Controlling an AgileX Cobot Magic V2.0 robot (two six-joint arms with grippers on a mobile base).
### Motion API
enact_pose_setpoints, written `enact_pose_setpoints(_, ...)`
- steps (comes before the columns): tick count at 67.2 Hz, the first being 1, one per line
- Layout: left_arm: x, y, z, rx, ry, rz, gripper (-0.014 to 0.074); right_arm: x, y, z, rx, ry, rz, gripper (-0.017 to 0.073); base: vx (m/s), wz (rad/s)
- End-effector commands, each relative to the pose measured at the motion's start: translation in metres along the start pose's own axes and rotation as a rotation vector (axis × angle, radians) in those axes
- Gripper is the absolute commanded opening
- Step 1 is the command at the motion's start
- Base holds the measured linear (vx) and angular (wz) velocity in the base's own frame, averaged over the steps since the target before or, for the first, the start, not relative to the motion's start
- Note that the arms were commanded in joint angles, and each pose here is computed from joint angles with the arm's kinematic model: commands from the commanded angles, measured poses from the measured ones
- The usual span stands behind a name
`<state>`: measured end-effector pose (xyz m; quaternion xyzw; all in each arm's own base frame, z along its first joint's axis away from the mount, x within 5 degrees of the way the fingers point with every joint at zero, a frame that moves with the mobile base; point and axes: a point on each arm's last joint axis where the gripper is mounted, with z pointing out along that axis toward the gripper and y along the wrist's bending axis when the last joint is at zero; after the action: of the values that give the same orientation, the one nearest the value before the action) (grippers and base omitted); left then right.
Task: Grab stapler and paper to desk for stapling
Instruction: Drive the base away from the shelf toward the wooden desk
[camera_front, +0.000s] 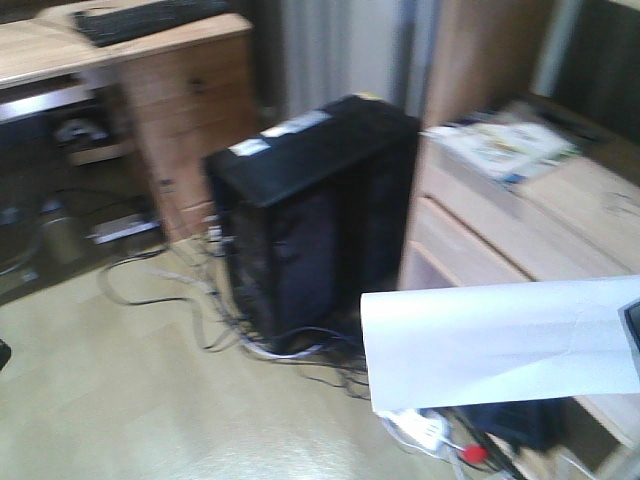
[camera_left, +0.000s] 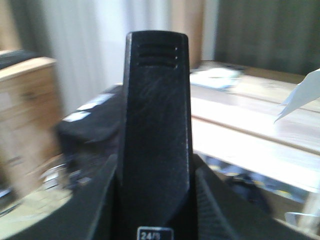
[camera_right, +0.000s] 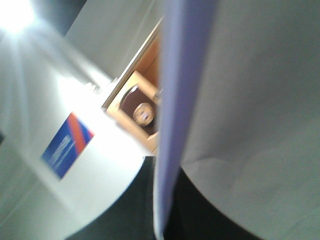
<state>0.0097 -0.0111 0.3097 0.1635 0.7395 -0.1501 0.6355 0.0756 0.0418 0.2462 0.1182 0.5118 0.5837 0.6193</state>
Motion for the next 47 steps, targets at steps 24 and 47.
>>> enact_pose_setpoints(24,-0.0187,0.0002,-0.0029,-0.001,-0.136,-0.010,-0.0006,0.0014,-0.0002,-0.0034,-0.031,-0.013,0.004,-0.0005,0.05,0.84)
enact_pose_setpoints(47,-0.0187,0.0002,-0.0029,-0.001,-0.136,-0.010,-0.0006,0.0014,-0.0002,-0.0034,-0.031,-0.013,0.005,-0.0006,0.05,0.58)
